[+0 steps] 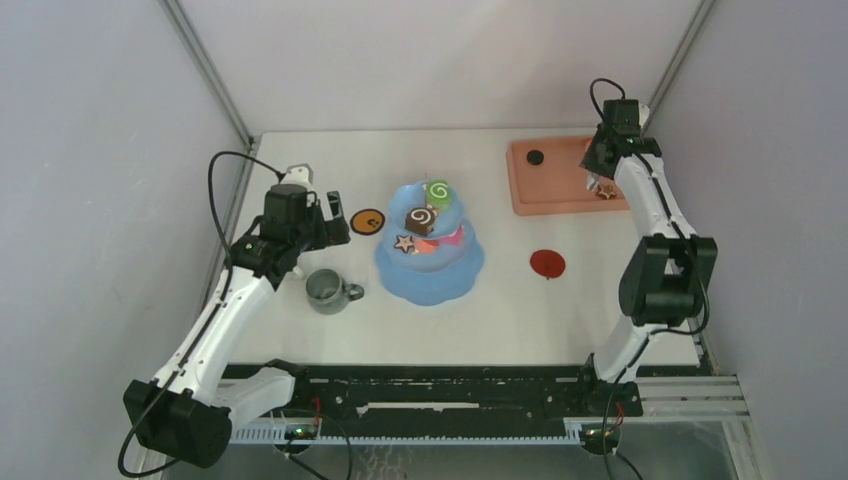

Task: Serve the afternoon tea

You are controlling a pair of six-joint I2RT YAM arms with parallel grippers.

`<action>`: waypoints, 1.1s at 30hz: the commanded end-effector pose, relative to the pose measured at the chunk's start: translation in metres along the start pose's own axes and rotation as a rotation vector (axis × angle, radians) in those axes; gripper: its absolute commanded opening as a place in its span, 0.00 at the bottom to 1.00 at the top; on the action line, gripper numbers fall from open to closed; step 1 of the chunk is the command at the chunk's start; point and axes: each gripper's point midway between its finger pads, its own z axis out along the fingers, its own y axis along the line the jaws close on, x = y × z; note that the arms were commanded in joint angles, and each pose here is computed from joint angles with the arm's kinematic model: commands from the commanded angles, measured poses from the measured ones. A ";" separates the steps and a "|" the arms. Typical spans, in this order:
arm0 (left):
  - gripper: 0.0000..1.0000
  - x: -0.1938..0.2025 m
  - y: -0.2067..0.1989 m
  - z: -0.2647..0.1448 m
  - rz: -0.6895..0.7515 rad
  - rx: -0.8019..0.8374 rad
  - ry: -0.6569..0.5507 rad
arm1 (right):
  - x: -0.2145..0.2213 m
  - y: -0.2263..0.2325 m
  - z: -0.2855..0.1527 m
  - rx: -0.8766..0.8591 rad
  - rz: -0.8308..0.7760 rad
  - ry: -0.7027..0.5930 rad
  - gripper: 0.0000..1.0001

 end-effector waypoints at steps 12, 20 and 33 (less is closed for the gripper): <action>1.00 -0.046 0.013 -0.006 -0.009 -0.056 -0.129 | -0.048 0.061 0.067 -0.024 -0.021 -0.058 0.25; 1.00 -0.046 0.014 -0.002 -0.009 -0.056 -0.117 | -0.039 0.034 0.085 0.061 -0.001 -0.001 0.18; 1.00 -0.046 0.008 -0.001 -0.021 -0.028 -0.118 | -0.018 0.008 0.056 0.075 -0.009 -0.002 0.19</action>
